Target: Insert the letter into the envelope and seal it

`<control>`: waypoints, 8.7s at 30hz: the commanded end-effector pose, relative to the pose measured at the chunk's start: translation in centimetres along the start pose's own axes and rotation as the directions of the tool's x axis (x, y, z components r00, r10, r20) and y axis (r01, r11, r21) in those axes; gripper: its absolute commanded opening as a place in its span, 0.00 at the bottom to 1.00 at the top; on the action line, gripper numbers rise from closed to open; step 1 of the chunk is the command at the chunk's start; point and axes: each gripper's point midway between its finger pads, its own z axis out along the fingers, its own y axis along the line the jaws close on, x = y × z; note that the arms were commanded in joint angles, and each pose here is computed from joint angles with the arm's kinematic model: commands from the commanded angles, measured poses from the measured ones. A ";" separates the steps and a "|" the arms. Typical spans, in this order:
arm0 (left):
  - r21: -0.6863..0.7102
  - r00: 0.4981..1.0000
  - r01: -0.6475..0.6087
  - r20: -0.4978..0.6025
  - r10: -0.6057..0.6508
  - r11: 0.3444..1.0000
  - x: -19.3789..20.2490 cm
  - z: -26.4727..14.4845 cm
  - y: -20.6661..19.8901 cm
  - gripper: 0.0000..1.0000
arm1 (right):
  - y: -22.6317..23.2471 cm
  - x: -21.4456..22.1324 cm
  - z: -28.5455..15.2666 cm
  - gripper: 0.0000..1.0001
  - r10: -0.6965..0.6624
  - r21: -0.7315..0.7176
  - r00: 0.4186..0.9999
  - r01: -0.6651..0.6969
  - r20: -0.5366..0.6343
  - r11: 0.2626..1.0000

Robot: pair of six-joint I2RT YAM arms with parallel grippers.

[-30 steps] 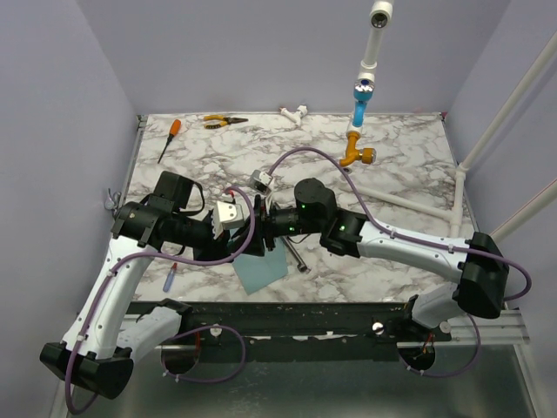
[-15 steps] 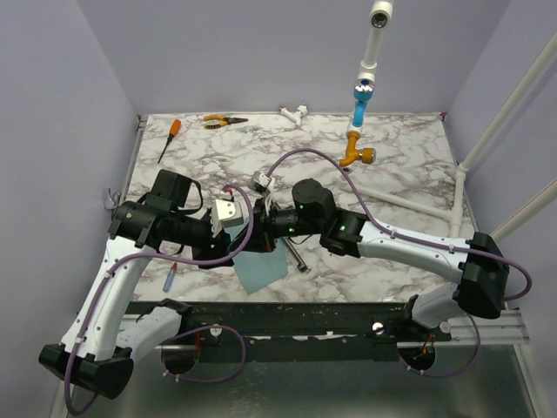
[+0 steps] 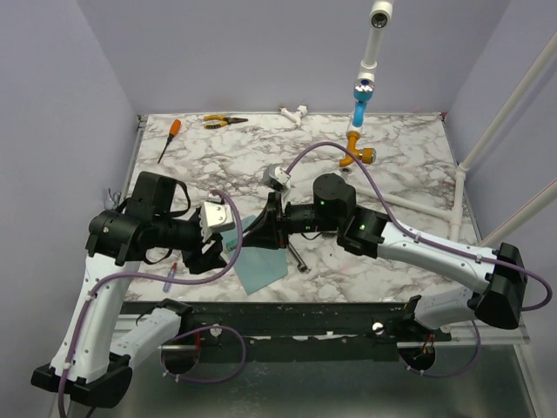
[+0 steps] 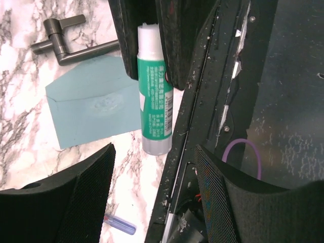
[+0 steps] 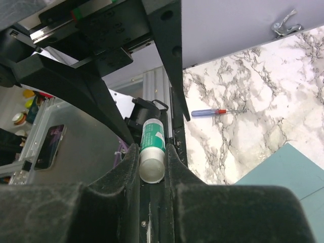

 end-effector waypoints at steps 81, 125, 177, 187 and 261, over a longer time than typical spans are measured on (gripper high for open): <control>-0.112 0.978 -0.126 0.154 0.142 0.986 -5.0 -1.6 -2.0 0.45 | 1.9 -4.6 -0.9 0.01 -0.434 -0.076 0.888 0.448 0.150 0.891; -0.712 0.798 -0.551 -0.296 0.526 0.436 -4.5 -6.7 10.2 0.00 | -4.8 -7.7 5.1 0.01 0.217 0.126 0.935 -0.260 0.282 0.957; -0.642 0.357 -0.703 0.053 0.933 0.306 -13.3 -9.1 -0.6 0.38 | 5.1 -12.4 0.2 0.01 0.267 -0.430 0.926 -0.134 0.265 0.893; -0.653 0.410 -0.671 0.071 0.910 0.353 -13.4 -9.6 -0.3 0.00 | 4.9 -11.7 0.4 0.09 0.256 -0.420 0.934 -0.134 0.250 0.897; -0.363 0.667 0.428 -0.492 -0.560 0.828 12.8 17.7 8.8 0.00 | -16.4 29.1 -1.9 0.01 0.665 0.705 0.671 -0.296 -0.327 0.645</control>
